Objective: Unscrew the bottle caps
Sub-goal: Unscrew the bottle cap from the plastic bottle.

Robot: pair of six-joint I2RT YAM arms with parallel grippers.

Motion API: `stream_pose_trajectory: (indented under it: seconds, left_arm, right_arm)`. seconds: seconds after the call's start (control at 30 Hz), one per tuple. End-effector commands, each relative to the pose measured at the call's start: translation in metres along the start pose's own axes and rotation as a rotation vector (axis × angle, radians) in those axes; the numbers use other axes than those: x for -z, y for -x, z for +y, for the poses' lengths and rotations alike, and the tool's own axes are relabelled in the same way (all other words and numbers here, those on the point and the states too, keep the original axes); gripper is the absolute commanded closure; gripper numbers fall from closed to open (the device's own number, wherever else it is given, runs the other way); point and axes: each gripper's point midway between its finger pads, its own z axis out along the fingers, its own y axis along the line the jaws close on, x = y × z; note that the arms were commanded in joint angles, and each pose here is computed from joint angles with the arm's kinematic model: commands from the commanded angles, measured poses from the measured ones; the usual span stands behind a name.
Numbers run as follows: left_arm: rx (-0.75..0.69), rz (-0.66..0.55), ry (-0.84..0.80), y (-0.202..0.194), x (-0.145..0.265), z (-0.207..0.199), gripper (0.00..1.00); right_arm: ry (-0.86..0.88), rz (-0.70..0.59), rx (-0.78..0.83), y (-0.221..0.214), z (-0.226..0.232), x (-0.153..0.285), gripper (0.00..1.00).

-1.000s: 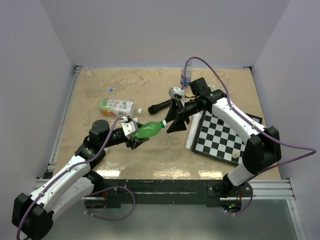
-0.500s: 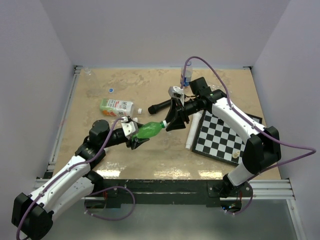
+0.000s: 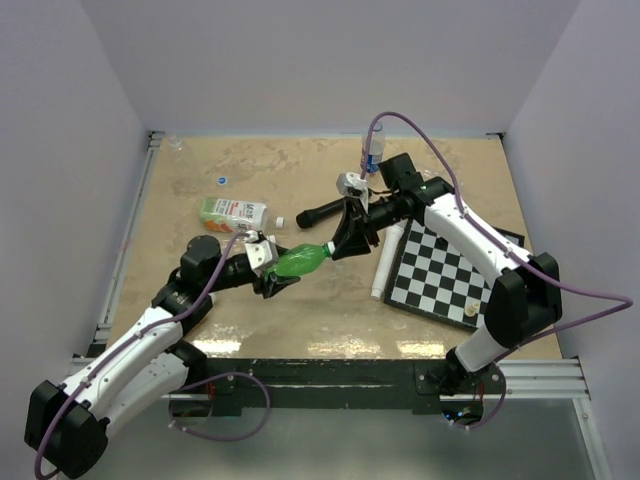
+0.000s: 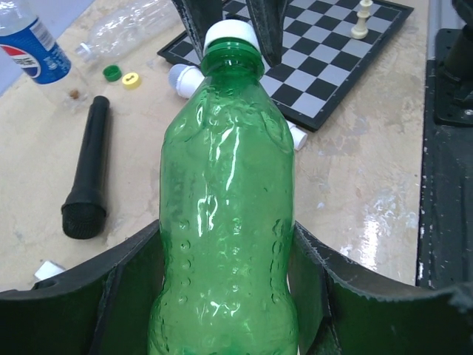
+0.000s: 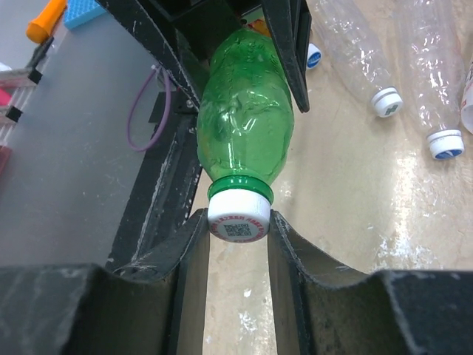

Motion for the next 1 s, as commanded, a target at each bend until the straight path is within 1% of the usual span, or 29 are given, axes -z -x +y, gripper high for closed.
stream_pose_trajectory:
  seconds: [0.0, 0.1, 0.13, 0.23, 0.3, 0.37, 0.47, 0.6, 0.7, 0.77, 0.87, 0.93, 0.97]
  left_arm:
    - [0.032, -0.034, -0.053, 0.018, -0.003, 0.000, 1.00]
    - [0.078, -0.043, -0.099, 0.022, -0.003, -0.002, 1.00]
    - [0.089, -0.051, -0.112, 0.023, -0.003, -0.002, 1.00]
    - [0.097, -0.078, -0.160, 0.027, -0.002, -0.006, 1.00]
    - [0.096, -0.082, -0.177, 0.027, -0.002, -0.008, 1.00]
    - [0.097, -0.078, -0.182, 0.024, -0.002, -0.009, 1.00]
    - [0.088, -0.079, -0.185, 0.023, -0.002, -0.010, 1.00]
    - [0.091, -0.072, -0.176, 0.020, -0.003, -0.009, 1.00]
    - [0.083, -0.074, -0.167, 0.021, -0.002, -0.008, 1.00]
    - [0.080, -0.073, -0.161, 0.020, -0.002, -0.007, 1.00]
    - [0.077, -0.074, -0.150, 0.021, -0.001, -0.006, 1.00]
    - [0.075, -0.076, -0.149, 0.021, 0.000, -0.007, 1.00]
    - [0.069, -0.080, -0.145, 0.022, 0.000, -0.007, 1.00]
  right_arm:
    - [0.046, 0.028, 0.220, 0.014, 0.015, 0.000, 1.00]
    - [0.077, 0.089, 0.391, 0.008, 0.022, 0.000, 1.00]
    - [0.064, 0.122, 0.470, 0.006, 0.020, 0.001, 1.00]
    - [0.053, 0.200, 0.776, 0.003, 0.024, 0.003, 1.00]
    - [-0.008, 0.246, 0.985, 0.011, 0.016, 0.005, 1.00]
    - [-0.078, 0.273, 1.142, 0.020, 0.009, 0.011, 1.00]
    - [-0.110, 0.286, 1.159, 0.025, 0.000, 0.013, 1.00]
    - [-0.097, 0.204, 1.082, 0.024, 0.008, 0.005, 1.00]
    - [-0.092, 0.157, 1.016, 0.024, 0.015, 0.002, 0.83]
    - [-0.104, 0.139, 0.959, 0.026, 0.017, 0.002, 0.66]
    - [-0.119, 0.120, 0.889, 0.029, 0.020, 0.004, 0.35]
    - [-0.116, 0.109, 0.865, 0.030, 0.024, 0.005, 0.28]
    - [-0.113, 0.105, 0.853, 0.029, 0.026, 0.007, 0.27]
